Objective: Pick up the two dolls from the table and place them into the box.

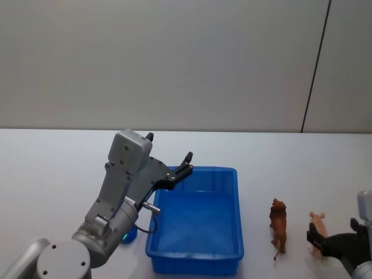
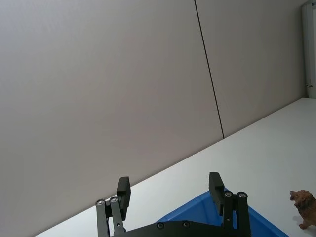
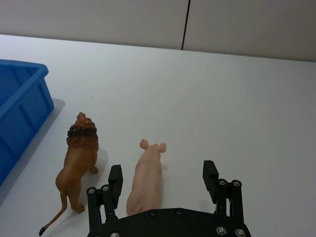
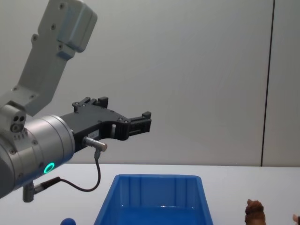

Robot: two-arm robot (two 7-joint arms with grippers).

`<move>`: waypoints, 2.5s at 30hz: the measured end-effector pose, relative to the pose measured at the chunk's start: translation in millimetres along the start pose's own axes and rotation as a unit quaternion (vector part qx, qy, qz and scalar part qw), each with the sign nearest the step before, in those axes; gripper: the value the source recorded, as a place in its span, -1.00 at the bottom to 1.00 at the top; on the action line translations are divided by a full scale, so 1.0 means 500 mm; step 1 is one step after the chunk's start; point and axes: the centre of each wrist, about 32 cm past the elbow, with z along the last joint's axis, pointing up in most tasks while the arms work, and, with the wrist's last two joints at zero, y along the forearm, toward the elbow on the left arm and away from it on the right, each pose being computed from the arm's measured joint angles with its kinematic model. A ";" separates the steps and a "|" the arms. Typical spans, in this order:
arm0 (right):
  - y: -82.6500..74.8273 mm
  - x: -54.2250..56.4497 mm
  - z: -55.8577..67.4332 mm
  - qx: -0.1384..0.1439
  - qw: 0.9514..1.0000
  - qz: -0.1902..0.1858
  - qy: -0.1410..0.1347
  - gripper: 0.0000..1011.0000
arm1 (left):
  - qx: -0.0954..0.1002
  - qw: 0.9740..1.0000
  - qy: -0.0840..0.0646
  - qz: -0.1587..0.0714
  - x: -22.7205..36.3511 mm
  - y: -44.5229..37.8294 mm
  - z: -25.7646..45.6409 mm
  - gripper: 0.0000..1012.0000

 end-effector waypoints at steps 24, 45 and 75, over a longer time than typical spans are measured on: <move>0.039 -0.025 -0.041 -0.022 0.999 0.018 0.017 0.56 | 0.000 1.000 0.000 0.000 0.000 0.000 0.000 0.98; 0.050 -0.037 -0.041 -0.015 1.000 0.009 0.015 -0.25 | 0.000 1.000 0.000 0.000 0.000 0.000 0.000 0.98; 0.031 -0.073 0.062 0.129 0.982 0.139 -0.021 -0.25 | 0.000 1.000 0.000 0.000 0.000 0.000 0.000 0.98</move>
